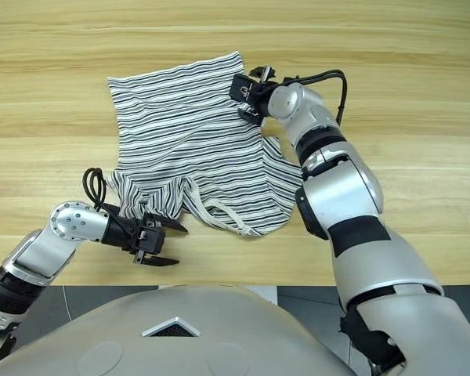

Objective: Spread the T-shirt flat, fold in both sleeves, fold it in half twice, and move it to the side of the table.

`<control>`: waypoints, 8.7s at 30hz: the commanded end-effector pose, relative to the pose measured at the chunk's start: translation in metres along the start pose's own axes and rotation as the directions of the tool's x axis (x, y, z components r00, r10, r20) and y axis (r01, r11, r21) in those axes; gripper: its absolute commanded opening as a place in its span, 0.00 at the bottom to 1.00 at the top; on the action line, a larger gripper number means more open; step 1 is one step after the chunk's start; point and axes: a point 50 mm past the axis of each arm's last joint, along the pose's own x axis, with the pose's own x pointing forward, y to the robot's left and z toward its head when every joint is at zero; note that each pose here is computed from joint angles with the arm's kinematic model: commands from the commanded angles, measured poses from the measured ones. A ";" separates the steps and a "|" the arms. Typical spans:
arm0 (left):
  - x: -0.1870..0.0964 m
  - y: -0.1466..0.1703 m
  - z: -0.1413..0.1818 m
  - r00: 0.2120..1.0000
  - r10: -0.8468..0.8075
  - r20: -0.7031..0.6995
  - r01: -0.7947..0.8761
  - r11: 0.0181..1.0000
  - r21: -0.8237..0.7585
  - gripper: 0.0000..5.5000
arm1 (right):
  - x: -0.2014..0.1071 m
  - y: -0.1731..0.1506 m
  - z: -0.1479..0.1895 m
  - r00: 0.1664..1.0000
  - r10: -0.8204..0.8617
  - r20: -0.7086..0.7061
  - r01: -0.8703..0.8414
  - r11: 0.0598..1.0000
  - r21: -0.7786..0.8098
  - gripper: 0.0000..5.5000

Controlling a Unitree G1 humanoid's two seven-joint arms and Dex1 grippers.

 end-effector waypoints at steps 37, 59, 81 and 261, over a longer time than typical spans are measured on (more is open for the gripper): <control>-0.029 0.044 -0.042 0.954 0.233 -0.188 -0.182 0.950 0.255 0.66 | -0.015 0.026 -0.071 0.961 0.070 -0.267 -0.063 0.997 0.034 0.74; -0.070 0.021 0.006 0.966 0.245 -0.082 -0.213 0.934 0.286 0.66 | -0.011 0.014 -0.051 0.984 0.006 -0.176 -0.007 1.000 -0.003 0.74; -0.062 0.119 -0.052 0.717 0.670 -0.191 -0.666 0.740 0.095 0.66 | -0.026 -0.043 0.004 0.982 -0.116 0.149 0.149 0.961 -0.233 0.74; -0.135 0.095 -0.001 0.722 0.531 0.444 -0.473 0.847 -0.245 0.50 | -0.126 0.031 -0.163 0.848 0.503 0.167 -0.480 0.596 0.643 0.74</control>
